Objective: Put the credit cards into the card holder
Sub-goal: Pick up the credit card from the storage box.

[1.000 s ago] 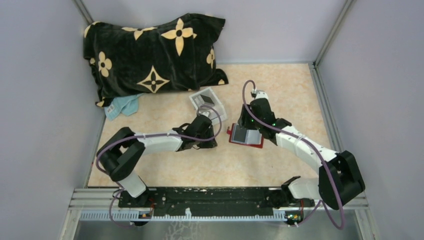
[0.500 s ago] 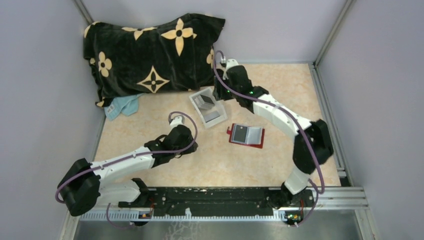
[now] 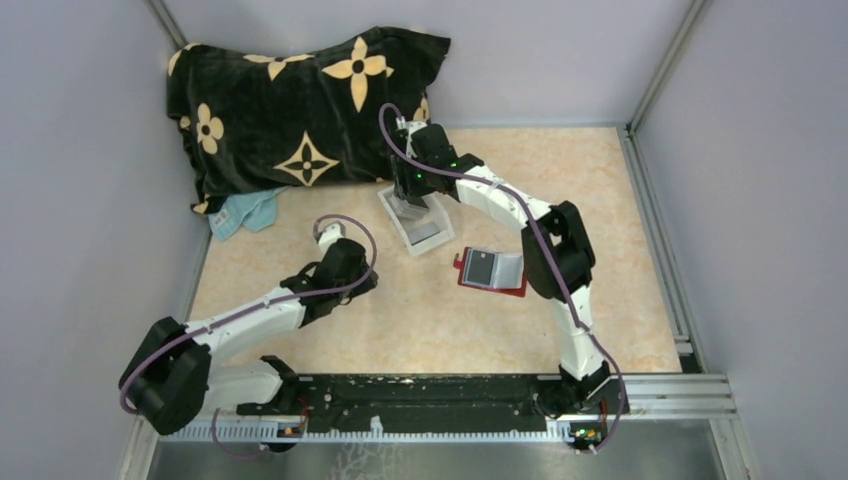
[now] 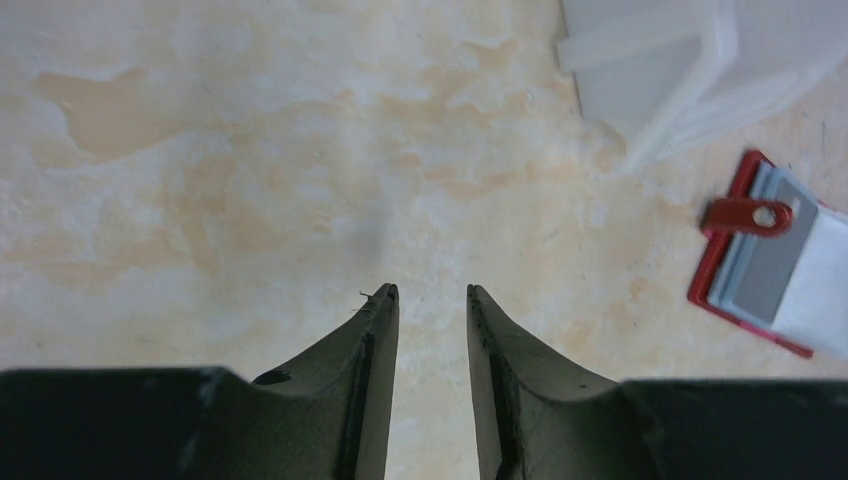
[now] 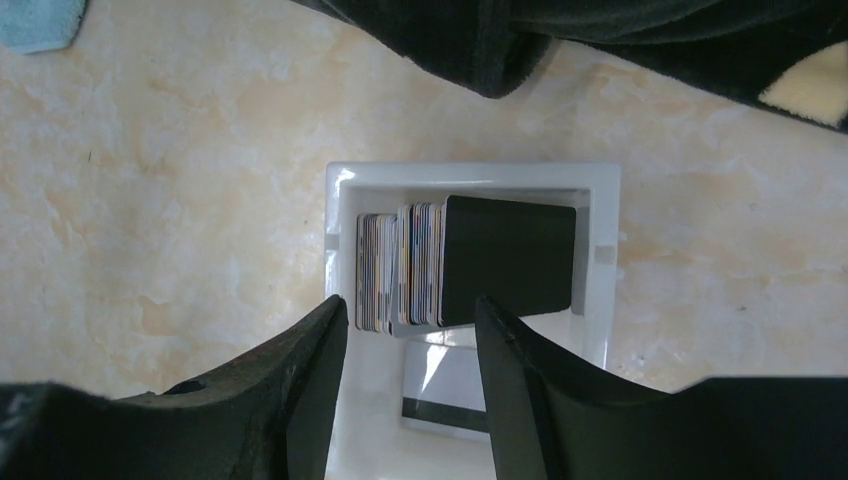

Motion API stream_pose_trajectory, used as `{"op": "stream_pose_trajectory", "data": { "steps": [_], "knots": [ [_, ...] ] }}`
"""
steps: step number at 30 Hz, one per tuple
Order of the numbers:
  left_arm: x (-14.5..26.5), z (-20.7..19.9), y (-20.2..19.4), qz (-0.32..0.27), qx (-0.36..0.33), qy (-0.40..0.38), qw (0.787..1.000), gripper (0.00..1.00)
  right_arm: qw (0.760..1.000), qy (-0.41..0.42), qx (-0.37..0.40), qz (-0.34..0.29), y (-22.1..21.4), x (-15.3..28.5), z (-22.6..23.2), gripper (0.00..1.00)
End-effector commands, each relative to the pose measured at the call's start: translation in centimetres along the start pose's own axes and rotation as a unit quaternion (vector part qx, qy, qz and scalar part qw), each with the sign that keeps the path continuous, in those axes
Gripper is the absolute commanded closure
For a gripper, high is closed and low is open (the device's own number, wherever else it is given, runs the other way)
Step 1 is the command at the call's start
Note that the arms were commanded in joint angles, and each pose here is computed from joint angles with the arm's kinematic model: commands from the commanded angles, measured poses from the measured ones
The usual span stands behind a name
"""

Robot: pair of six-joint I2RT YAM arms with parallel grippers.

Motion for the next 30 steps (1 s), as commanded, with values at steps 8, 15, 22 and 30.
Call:
{"op": "stream_pose_trajectory", "data": {
  "steps": [8,15,22,30],
  "knots": [
    [-7.2,-1.9,5.1,0.005,0.012,-0.022,1.000,0.85,1.000,0.012,0.023,0.004,1.1,-2.0,0.9,0.49],
    [-10.2,-2.4,6.8,-0.007,0.036,-0.031,0.999,0.90,1.000,0.006,0.025,0.016,0.4,-3.2,0.2,0.49],
    [-11.6,-2.3,7.3,-0.022,0.072,-0.060,0.995,0.92,0.999,0.005,0.019,0.028,0.0,-4.2,-0.6,0.49],
    [-12.9,-3.2,7.7,-0.014,0.097,-0.104,0.990,0.92,0.999,0.004,0.012,0.043,-0.7,-4.9,-1.2,0.50]
  ]
}}
Point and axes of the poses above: each gripper's point midway between its finger pads, its own x axis back along the fingers, its own z axis along the line the jaws close on, y = z × x, the point moved 7 cm from there along x, back along the fingers, and after that the axes turned 12 degrees about -x, right-handed, at the moved point
